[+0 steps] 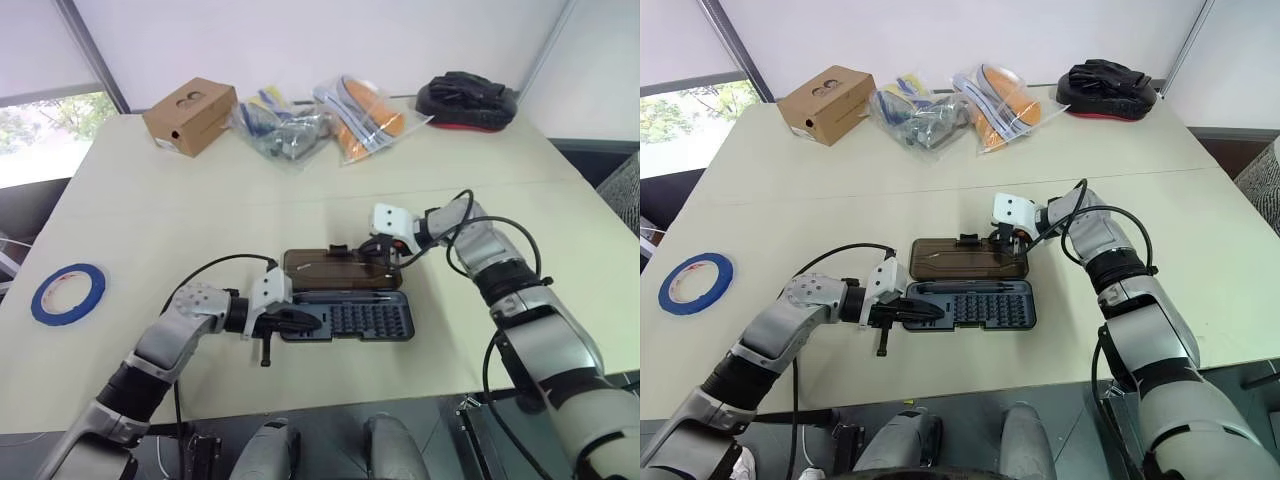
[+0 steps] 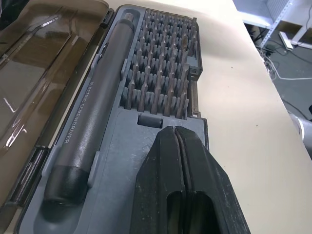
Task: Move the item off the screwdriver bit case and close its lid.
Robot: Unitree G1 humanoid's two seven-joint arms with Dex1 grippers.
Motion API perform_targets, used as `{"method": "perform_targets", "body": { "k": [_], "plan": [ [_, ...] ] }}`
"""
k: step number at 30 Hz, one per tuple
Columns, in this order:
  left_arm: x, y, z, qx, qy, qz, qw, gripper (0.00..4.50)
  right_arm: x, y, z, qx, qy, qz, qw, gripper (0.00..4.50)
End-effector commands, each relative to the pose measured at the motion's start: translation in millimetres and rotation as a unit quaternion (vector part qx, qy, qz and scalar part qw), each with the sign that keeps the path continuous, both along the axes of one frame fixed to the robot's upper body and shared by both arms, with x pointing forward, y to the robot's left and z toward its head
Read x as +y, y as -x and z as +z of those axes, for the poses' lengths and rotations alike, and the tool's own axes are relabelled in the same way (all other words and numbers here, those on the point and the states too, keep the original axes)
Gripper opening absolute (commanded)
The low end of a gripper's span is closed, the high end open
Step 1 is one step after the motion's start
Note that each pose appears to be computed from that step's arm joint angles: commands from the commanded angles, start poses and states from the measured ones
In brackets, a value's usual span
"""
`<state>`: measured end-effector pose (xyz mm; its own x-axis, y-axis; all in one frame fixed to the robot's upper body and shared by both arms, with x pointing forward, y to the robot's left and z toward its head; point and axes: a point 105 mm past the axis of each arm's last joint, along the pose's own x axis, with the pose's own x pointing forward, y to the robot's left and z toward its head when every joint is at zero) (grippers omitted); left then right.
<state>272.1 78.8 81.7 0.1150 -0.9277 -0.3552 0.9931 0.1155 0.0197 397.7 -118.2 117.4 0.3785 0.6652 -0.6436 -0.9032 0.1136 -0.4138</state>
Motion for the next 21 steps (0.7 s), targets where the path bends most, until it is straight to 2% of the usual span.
{"method": "perform_targets", "body": {
  "k": [1,4,7,11,15,18,21],
  "plan": [
    [4.5,-5.4,-4.5,0.01,-0.002,0.028,1.0,0.0,5.7,-3.1,13.4,-0.061,-0.003,0.009,0.998,0.02],
    [4.4,-13.9,4.6,0.019,0.026,0.06,0.998,0.0,10.5,3.4,42.2,-0.174,0.011,0.05,0.983,0.02],
    [5.6,-18.8,9.2,0.025,0.041,0.079,0.996,0.0,14.0,16.7,57.6,-0.234,0.012,0.069,0.97,0.02],
    [6.0,-24.7,16.5,0.031,0.062,0.101,0.992,0.0,16.2,33.3,68.6,-0.279,0.003,0.073,0.957,0.02],
    [5.7,-35.0,35.3,0.032,0.104,0.125,0.986,0.0,19.8,44.7,72.8,-0.304,-0.005,0.076,0.95,0.02],
    [3.5,-39.9,57.1,0.028,0.146,0.128,0.981,0.0,19.7,46.0,70.3,-0.305,-0.002,0.074,0.95,0.02],
    [4.8,-46.3,98.8,0.022,0.218,0.128,0.967,0.0,19.8,46.4,68.0,-0.306,0.002,0.075,0.949,0.02]
  ]
}}
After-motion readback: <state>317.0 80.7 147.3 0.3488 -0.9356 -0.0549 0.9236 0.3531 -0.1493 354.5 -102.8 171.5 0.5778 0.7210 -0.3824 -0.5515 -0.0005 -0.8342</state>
